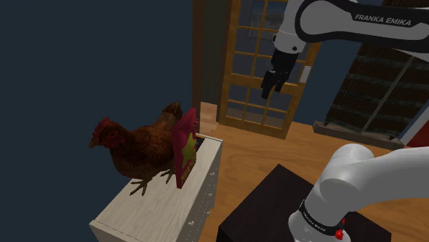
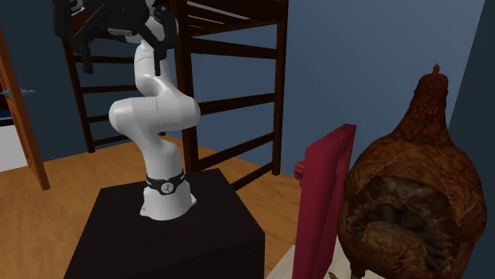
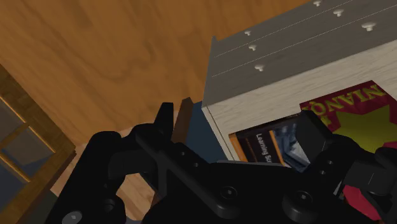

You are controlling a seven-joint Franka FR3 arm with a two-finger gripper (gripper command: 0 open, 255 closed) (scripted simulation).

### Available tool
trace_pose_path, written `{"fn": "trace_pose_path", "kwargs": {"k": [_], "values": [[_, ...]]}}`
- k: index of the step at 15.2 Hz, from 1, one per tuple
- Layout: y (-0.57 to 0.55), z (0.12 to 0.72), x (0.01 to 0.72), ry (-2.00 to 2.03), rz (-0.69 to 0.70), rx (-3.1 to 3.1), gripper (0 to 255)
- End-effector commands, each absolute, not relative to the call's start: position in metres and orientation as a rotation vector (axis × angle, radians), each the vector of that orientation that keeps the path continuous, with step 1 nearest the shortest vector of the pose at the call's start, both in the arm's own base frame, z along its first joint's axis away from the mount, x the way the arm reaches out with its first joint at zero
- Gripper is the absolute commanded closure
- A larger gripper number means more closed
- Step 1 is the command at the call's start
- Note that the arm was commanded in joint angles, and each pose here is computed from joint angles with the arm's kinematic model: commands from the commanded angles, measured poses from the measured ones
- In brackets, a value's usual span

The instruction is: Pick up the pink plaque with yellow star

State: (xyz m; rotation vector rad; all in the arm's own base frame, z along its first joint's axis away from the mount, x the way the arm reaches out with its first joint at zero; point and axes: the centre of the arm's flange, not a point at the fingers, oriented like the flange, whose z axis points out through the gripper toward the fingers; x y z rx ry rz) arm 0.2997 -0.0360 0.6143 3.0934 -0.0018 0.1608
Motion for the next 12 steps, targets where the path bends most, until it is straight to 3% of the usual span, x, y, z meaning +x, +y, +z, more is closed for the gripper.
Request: {"fn": "trace_pose_path", "kwargs": {"k": [1, 12], "values": [[-0.036, 0.614, 0.300, -0.002, 0.161, 3.093, 0], [0.036, 0.558, 0.409, 0.374, 0.031, 3.218, 0]]}}
